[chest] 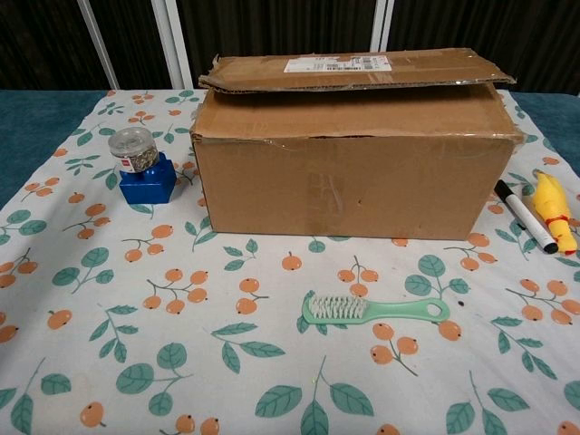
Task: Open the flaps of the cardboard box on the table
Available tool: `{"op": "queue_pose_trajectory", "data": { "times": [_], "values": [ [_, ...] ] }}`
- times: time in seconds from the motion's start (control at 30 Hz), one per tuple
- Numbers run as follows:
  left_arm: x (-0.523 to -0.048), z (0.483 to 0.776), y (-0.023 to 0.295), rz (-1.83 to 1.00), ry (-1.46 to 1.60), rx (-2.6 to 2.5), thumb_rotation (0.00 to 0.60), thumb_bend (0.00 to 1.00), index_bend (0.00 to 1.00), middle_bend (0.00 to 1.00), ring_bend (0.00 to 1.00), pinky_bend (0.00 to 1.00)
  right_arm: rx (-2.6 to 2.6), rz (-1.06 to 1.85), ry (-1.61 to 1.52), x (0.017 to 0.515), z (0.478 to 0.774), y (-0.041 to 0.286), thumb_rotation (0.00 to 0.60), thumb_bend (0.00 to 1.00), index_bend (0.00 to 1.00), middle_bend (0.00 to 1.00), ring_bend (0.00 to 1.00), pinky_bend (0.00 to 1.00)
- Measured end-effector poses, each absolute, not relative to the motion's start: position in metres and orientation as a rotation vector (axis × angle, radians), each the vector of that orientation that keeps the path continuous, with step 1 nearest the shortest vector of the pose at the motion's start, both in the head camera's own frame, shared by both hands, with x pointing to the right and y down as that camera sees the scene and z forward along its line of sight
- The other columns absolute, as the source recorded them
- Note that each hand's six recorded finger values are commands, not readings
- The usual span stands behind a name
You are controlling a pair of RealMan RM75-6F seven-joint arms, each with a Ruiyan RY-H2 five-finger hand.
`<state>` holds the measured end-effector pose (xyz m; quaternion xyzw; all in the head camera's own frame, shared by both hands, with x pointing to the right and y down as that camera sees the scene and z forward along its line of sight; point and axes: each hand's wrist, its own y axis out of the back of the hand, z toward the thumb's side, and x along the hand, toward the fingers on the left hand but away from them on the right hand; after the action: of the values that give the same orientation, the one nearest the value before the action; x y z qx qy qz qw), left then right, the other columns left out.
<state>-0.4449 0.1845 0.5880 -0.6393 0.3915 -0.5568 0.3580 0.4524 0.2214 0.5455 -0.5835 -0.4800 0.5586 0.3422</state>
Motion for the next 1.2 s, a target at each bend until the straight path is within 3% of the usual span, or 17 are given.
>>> {"op": "queue_pose_trajectory", "data": {
  "times": [0.93,1.2],
  "values": [
    [-0.439,0.59,0.184,-1.434,1.002,-1.664,0.6,0.0,0.0,0.0,0.0,0.0,-1.5,1.439,-1.269,0.456,0.539,0.225,0.6,0.11,0.0,0.0,0.0,0.22],
    [-0.411,0.58,0.172,-1.368,1.002,-1.704,0.6,0.06,0.0,0.0,0.0,0.0,-1.499,1.473,-1.315,0.466,0.544,0.223,0.6,0.12,0.0,0.0,0.0,0.22]
  ]
}}
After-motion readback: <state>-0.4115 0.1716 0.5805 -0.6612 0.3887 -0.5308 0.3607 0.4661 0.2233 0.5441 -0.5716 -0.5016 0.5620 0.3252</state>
